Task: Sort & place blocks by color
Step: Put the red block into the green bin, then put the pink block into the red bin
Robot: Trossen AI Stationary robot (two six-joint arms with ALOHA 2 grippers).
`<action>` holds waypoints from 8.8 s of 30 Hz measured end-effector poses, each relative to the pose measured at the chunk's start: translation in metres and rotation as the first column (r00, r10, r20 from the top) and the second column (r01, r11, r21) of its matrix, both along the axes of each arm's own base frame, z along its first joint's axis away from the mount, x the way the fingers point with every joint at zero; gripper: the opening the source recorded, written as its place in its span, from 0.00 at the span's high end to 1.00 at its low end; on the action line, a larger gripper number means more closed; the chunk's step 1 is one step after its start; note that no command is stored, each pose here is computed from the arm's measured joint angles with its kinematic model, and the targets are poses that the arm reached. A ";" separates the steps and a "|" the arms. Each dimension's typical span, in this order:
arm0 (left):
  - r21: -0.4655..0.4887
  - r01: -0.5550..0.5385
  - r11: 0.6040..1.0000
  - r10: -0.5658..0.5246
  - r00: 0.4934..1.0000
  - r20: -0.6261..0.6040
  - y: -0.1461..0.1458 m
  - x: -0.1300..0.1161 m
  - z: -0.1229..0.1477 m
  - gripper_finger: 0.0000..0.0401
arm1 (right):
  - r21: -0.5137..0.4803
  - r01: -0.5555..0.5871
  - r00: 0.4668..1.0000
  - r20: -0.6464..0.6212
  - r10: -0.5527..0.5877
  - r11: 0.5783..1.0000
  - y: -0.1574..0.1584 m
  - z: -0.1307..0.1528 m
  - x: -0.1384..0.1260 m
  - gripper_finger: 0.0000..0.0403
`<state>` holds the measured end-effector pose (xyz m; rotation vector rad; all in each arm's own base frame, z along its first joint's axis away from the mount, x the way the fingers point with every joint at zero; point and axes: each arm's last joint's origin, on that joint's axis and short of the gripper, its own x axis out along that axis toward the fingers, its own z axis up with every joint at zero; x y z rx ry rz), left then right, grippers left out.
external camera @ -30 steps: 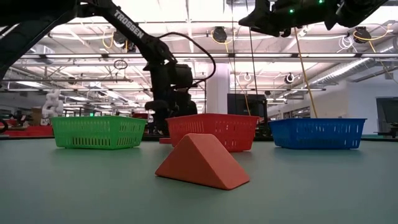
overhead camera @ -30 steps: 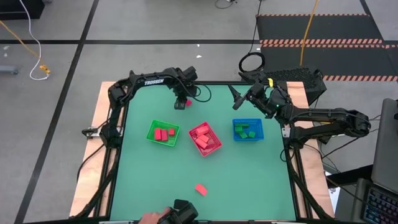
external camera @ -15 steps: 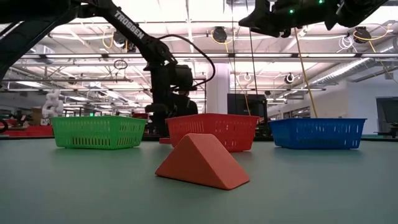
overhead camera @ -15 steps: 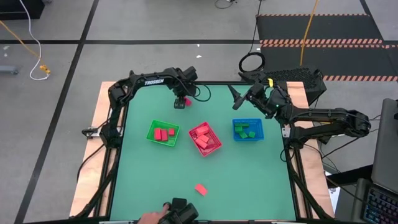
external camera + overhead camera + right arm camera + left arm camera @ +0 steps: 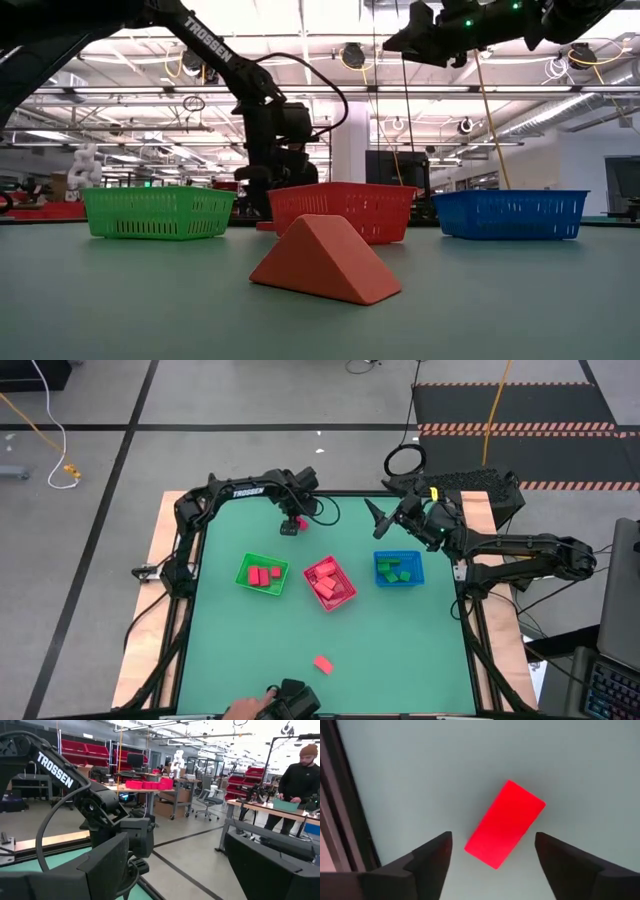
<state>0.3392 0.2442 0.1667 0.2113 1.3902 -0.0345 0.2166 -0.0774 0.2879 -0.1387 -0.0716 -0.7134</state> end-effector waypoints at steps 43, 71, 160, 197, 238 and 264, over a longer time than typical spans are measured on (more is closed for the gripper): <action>-0.077 -0.014 0.997 0.009 0.998 -0.059 -0.011 0.008 -0.019 0.48 | 0.011 0.000 1.000 -0.029 0.000 1.000 0.000 -0.003 0.000 0.21; 0.050 -0.157 0.986 0.162 0.980 -0.118 -0.014 0.000 0.005 0.69 | -0.028 0.004 1.000 -0.017 -0.004 1.000 0.000 0.001 0.000 0.21; -0.189 -0.420 0.888 0.375 0.423 0.825 -0.166 -0.116 0.078 0.23 | 0.357 -0.398 0.819 -0.276 0.503 0.845 0.127 -0.029 0.096 0.21; -0.308 -0.372 0.876 0.478 0.581 0.659 -0.220 -0.164 0.086 0.23 | 0.699 -0.170 0.683 -0.425 0.594 0.695 0.285 -0.108 0.154 0.31; -0.334 -0.334 0.882 0.472 0.640 0.607 -0.244 -0.166 0.064 0.23 | 0.715 0.073 0.543 -0.614 0.574 0.695 0.304 -0.150 0.123 0.39; -0.332 -0.345 0.878 0.479 0.635 0.607 -0.245 -0.166 0.064 0.23 | 0.651 0.045 0.510 -0.667 0.543 0.758 0.293 -0.135 0.119 0.83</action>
